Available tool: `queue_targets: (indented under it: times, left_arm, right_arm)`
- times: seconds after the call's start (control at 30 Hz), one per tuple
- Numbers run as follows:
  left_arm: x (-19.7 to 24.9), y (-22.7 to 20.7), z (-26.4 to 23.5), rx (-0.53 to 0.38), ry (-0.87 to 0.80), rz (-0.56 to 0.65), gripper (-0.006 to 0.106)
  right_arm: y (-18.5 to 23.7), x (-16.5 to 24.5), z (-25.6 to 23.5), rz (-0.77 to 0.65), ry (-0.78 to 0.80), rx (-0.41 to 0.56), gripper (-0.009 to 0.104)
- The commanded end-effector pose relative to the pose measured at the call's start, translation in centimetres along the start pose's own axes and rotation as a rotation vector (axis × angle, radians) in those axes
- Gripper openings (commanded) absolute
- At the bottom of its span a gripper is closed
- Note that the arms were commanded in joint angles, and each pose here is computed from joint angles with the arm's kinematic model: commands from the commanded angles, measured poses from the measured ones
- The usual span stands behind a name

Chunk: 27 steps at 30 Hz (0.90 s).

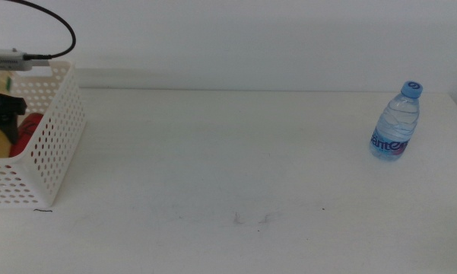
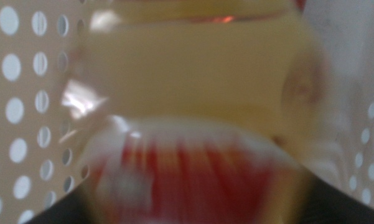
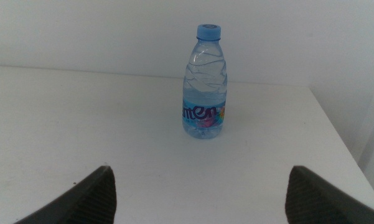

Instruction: Use arms to grab the bottles and put them into the dustbin to the left of the table.

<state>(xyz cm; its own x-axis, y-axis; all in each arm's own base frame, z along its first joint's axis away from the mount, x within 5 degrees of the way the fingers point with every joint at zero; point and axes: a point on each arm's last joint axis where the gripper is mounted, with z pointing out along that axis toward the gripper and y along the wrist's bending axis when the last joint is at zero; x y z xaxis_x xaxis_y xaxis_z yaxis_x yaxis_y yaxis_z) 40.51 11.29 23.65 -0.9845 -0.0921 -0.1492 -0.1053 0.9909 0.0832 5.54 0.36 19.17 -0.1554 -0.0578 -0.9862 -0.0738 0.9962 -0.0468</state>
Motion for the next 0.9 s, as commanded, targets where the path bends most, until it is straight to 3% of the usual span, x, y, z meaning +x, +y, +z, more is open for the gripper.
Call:
queue_targets:
  times: [0.0, 0.03, 0.2, 0.37, 0.43, 0.67, 0.77, 0.87]
  left_arm:
    - [-0.4, 0.0, -1.2, -0.003, -0.060, -0.017, 0.086]
    - [-0.4, 0.0, -1.4, -0.002, -0.069, -0.030, 0.094]
    - [0.3, -1.7, -5.6, -0.019, -0.138, 0.011, 0.094]
    - [3.8, -6.2, -14.5, -0.002, -0.374, 0.069, 0.094]
    - [6.1, -8.5, -17.8, 0.068, -0.510, 0.120, 0.094]
    - [18.1, -15.1, -24.9, 0.499, -0.900, 0.493, 0.094]
    - [21.7, -15.4, -26.3, 0.566, -1.004, 0.554, 0.094]
    - [23.2, -15.4, -27.1, 0.577, -1.071, 0.597, 0.094]
  right_arm:
    - [0.0, 0.0, 0.0, -0.009, -0.008, 0.009, 0.088]
    - [0.0, 0.0, 0.0, -0.009, -0.008, 0.009, 0.088]
    - [0.0, 0.0, 0.0, -0.009, -0.008, 0.009, 0.088]
    - [0.0, 0.0, 0.0, -0.009, -0.008, 0.009, 0.088]
    - [0.0, 0.0, 0.0, -0.009, -0.008, 0.009, 0.088]
    - [0.0, 0.0, 0.0, -0.009, -0.008, 0.009, 0.088]
    - [0.0, 0.0, 0.0, -0.009, -0.008, 0.009, 0.088]
    - [0.0, 0.0, 0.0, -0.009, -0.008, 0.009, 0.088]
